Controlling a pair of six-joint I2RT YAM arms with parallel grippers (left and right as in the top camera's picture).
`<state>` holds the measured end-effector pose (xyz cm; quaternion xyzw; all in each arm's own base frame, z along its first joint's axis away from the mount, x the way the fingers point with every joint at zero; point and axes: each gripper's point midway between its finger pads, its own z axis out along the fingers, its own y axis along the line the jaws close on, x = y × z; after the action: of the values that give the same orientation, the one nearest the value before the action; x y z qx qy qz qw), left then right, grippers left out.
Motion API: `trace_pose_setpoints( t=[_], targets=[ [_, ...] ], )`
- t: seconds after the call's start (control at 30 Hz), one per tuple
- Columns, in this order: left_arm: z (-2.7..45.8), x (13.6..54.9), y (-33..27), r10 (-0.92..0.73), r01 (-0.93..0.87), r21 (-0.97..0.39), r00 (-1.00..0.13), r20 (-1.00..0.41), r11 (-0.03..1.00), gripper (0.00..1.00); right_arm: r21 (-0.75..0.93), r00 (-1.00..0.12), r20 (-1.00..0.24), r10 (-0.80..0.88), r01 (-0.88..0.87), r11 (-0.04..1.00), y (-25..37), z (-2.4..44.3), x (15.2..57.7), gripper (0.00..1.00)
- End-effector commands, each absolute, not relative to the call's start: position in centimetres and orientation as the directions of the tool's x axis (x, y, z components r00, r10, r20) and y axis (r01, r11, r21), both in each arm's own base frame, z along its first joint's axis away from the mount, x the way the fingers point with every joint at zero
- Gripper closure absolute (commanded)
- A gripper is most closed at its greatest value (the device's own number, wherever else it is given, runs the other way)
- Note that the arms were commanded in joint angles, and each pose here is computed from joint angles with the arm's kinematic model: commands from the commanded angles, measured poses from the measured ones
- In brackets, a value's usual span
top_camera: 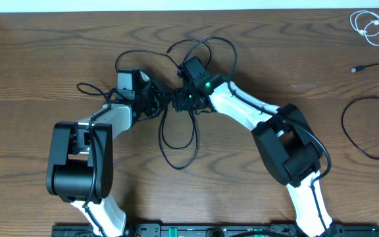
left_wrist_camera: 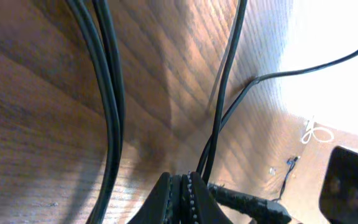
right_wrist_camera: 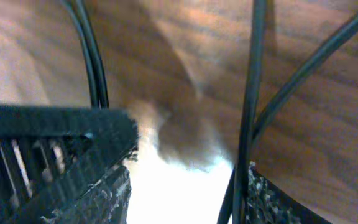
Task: Untangle cables
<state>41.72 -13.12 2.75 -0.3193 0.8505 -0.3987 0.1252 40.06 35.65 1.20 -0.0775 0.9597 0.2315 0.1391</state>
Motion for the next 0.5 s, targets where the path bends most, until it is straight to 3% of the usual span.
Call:
trace_pose_setpoints(
  t=[0.0,0.17,0.3,0.47],
  targets=[
    [3.0,41.2,-14.3,-0.612,-0.440,-0.771,-0.787,0.083,0.461,0.92,0.395,-0.978,-0.206,0.011,-0.073,0.916,34.9,-3.5,38.9,0.48],
    [3.8,41.3,-14.7,-0.583,-0.399,-0.800,-0.809,0.077,0.448,0.93,0.400,-0.977,-0.213,-0.008,-0.095,0.912,35.9,-4.0,38.4,0.48],
    [5.7,42.4,-13.6,-0.561,-0.300,-0.833,-0.827,-0.015,0.464,0.93,0.409,-0.978,-0.208,-0.030,-0.115,0.905,36.2,-4.1,38.1,0.50],
    [7.9,42.6,-8.5,-0.599,-0.267,-0.783,-0.784,-0.163,0.562,0.93,0.401,-0.974,-0.218,-0.057,-0.143,0.905,36.1,-4.1,38.1,0.50]
  ],
)
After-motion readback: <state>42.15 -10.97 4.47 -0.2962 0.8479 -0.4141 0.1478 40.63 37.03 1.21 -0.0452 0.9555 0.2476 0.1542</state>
